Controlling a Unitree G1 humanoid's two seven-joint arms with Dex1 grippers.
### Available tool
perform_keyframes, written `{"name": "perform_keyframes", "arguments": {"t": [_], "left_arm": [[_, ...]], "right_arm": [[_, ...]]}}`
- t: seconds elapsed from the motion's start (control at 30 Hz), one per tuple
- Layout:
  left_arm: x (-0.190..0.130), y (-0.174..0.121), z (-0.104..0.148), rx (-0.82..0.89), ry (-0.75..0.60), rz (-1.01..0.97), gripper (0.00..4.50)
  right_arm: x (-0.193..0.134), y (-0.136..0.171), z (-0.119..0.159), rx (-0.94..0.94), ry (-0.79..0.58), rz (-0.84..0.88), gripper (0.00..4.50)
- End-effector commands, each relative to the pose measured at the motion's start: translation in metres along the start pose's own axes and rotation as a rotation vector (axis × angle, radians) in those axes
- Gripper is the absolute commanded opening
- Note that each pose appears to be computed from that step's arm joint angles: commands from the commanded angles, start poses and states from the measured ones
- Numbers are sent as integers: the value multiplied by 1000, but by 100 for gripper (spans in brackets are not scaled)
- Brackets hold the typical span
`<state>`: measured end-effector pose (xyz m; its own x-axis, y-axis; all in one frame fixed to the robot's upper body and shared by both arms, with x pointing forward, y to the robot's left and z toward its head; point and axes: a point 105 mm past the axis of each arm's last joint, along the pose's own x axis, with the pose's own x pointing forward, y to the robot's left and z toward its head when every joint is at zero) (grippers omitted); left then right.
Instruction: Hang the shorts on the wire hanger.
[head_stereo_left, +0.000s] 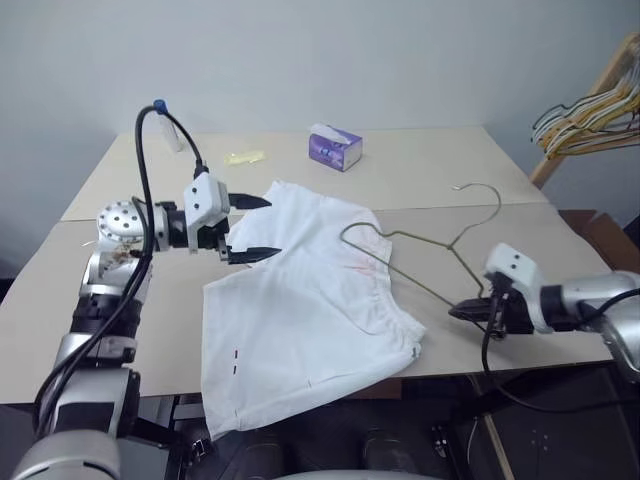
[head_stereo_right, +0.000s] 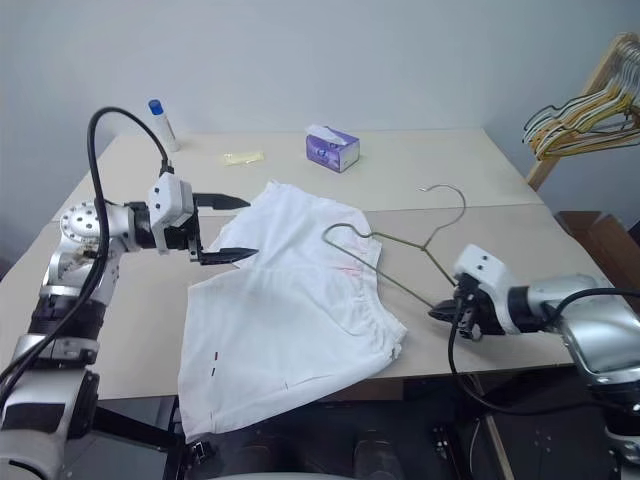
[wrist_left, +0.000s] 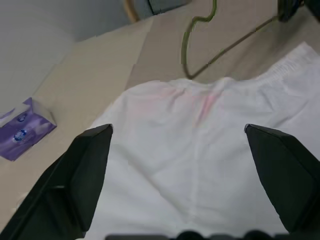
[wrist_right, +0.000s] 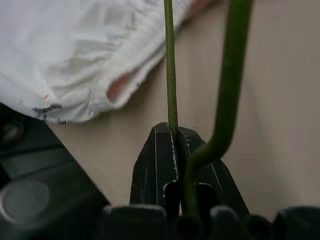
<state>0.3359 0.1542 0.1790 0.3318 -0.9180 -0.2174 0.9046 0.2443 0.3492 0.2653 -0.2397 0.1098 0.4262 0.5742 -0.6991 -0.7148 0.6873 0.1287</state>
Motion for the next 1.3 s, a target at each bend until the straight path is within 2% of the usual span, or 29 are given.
{"name": "perform_keyframes", "arguments": {"t": [0.03,0.13,0.3,0.53,0.77,0.93,1.17,1.3], "left_arm": [[-1,-20,23,-1,-75,-38,448],[-1,-28,27,1,-74,-40,448],[1,-25,34,10,-77,-7,448],[-4,-32,38,-62,-66,-25,448],[-8,-34,38,-57,-52,-9,448],[-6,-31,41,-47,-60,9,448],[-4,-31,43,-27,-58,-6,448],[-6,-31,42,-21,-51,0,448]], "right_arm": [[-15,-5,-8,271,-51,-7,0],[-11,-9,-23,426,-20,-13,0],[9,-13,-36,523,86,-1,0],[12,-5,-33,500,107,106,0],[-1,-1,-21,462,35,198,0],[7,5,-23,412,86,256,0],[31,-20,-12,411,120,173,0],[29,-24,-6,402,115,186,0]]}}
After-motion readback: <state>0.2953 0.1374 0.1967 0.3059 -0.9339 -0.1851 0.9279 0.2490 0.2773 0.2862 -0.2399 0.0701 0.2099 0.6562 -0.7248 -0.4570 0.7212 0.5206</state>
